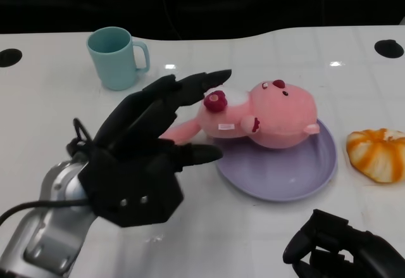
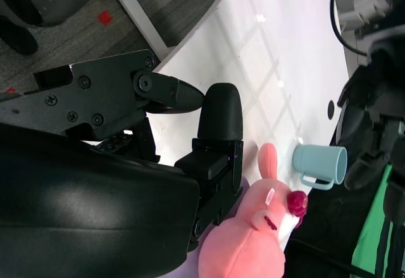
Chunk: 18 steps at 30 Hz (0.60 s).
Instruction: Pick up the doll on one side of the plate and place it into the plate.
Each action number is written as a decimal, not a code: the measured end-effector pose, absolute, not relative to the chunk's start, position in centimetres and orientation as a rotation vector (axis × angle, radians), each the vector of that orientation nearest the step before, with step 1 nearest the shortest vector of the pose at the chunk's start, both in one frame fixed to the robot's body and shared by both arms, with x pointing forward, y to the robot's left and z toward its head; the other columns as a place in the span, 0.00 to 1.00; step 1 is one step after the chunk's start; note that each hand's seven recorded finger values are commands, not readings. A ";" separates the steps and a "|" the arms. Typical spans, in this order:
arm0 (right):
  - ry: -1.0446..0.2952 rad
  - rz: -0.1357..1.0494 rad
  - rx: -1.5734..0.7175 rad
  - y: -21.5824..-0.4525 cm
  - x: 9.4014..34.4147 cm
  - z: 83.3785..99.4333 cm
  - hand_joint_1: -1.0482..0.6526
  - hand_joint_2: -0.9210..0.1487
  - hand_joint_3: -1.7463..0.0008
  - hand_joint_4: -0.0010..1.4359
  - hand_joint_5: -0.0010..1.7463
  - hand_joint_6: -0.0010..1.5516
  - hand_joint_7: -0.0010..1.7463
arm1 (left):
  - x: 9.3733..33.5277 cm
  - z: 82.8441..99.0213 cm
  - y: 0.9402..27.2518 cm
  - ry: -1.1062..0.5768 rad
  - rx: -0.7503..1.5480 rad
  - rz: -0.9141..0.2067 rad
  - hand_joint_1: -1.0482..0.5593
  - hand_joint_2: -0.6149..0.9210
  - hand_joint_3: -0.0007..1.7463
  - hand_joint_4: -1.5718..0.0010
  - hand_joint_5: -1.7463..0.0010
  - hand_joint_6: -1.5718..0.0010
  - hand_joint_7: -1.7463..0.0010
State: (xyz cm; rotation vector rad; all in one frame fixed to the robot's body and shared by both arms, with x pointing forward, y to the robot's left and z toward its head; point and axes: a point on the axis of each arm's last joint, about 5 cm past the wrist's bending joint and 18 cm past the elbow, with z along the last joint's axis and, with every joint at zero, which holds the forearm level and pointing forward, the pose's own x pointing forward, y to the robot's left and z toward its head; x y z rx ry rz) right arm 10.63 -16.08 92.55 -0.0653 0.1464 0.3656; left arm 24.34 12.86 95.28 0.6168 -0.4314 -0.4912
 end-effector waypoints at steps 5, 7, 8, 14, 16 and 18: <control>0.141 0.359 -0.063 -16.0 10.7 92.6 0.44 0.00 0.71 0.49 1.00 0.33 0.95 | 22.9 94.2 14.1 -0.383 0.481 -0.471 0.41 1.00 0.10 0.86 0.31 0.72 0.87; 0.141 0.357 -0.064 -16.1 10.7 92.6 0.44 0.00 0.71 0.49 1.00 0.33 0.95 | 22.4 93.8 14.4 -0.365 0.401 -0.472 0.46 1.00 0.09 0.82 0.28 0.67 0.84; 0.141 0.357 -0.064 -16.1 10.7 92.6 0.44 0.00 0.71 0.49 1.00 0.33 0.95 | 22.3 93.7 14.6 -0.359 0.354 -0.474 0.48 1.00 0.09 0.80 0.27 0.65 0.82; 0.139 0.358 -0.067 -16.0 10.8 92.5 0.44 0.00 0.71 0.49 1.00 0.33 0.95 | 21.2 93.7 15.3 -0.299 0.079 -0.454 0.59 0.70 0.64 0.58 0.30 0.54 0.60; 0.138 0.359 -0.068 -16.0 10.8 92.5 0.44 0.00 0.71 0.49 1.00 0.33 0.95 | 20.5 93.5 15.3 -0.247 -0.019 -0.440 0.63 0.67 0.72 0.52 0.28 0.49 0.54; 0.137 0.359 -0.068 -16.0 10.8 92.6 0.44 0.00 0.71 0.49 1.00 0.33 0.95 | 19.8 93.2 15.3 -0.194 -0.084 -0.431 0.64 0.69 0.72 0.49 0.27 0.46 0.51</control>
